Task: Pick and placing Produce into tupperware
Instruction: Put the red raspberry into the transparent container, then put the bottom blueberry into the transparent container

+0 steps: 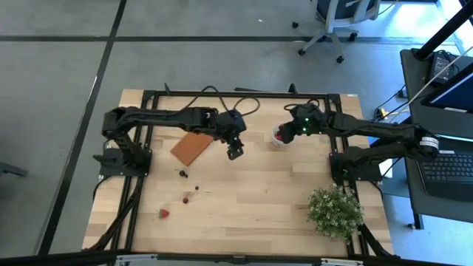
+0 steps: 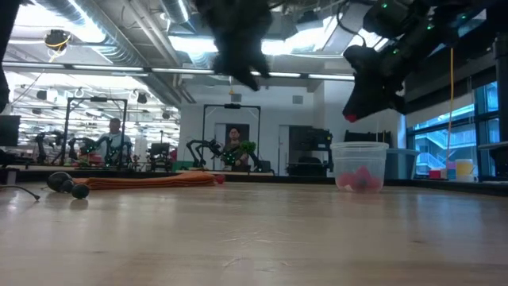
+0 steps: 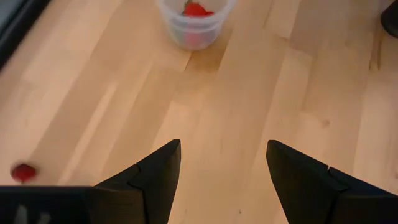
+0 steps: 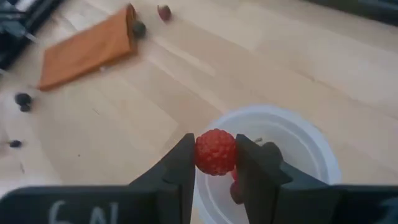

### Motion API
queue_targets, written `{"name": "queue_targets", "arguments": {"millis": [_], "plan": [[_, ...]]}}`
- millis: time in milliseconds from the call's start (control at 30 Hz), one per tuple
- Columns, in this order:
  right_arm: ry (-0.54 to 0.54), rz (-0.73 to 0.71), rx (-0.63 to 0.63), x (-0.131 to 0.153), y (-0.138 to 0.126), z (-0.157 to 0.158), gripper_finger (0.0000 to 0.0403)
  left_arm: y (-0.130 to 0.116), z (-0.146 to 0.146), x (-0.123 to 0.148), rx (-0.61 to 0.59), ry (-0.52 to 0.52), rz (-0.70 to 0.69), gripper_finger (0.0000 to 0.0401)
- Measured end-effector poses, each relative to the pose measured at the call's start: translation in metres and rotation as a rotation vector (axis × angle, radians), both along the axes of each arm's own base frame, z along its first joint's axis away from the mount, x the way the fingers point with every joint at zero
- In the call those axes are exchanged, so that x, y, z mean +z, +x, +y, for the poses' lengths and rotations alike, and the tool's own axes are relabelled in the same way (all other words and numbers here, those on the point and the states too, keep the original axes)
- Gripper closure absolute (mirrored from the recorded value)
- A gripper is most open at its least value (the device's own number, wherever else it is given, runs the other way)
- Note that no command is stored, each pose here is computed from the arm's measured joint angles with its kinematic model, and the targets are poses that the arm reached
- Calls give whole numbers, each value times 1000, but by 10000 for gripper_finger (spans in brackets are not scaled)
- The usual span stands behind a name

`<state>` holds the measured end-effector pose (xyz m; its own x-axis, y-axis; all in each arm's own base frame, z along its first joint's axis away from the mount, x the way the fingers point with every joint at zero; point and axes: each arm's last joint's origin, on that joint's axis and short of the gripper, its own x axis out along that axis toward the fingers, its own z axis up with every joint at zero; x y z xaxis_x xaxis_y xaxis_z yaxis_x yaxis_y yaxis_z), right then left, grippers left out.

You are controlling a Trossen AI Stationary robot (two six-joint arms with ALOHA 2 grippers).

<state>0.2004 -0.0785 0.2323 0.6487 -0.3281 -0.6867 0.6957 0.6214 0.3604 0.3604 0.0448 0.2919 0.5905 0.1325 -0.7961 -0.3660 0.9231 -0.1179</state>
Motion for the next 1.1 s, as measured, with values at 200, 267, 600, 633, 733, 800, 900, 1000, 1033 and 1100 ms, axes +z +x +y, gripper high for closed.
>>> {"name": "queue_targets", "arguments": {"millis": [200, 267, 600, 633, 733, 800, 900, 1000, 1033, 1100], "plan": [[58, 130, -18, -21, 5, -5, 302, -40, 0, -15, 72, -26, -45, 173], [77, 177, -19, -28, 6, -5, 302, -49, -1, -23, 93, -40, -70, 173], [80, 240, -4, -46, 16, -11, 293, -82, -13, -57, 154, -85, -22, 173], [81, 243, -2, -46, 16, -11, 289, -83, -13, -61, 156, -88, -10, 173], [79, 236, -1, -46, 17, -11, 275, -86, -16, -68, 150, -89, 14, 173], [82, 237, -5, -46, 16, -12, 266, -87, -18, -70, 145, -89, 21, 173], [81, 236, -6, -46, 16, -12, 253, -86, -20, -70, 137, -88, 20, 173], [81, 235, -6, -46, 16, -12, 239, -86, -21, -70, 132, -88, 23, 173], [81, 234, -6, -46, 16, -12, 234, -86, -21, -70, 131, -88, 23, 173], [78, 229, -6, -45, 17, -12, 225, -87, -21, -70, 131, -90, 25, 173]]}}
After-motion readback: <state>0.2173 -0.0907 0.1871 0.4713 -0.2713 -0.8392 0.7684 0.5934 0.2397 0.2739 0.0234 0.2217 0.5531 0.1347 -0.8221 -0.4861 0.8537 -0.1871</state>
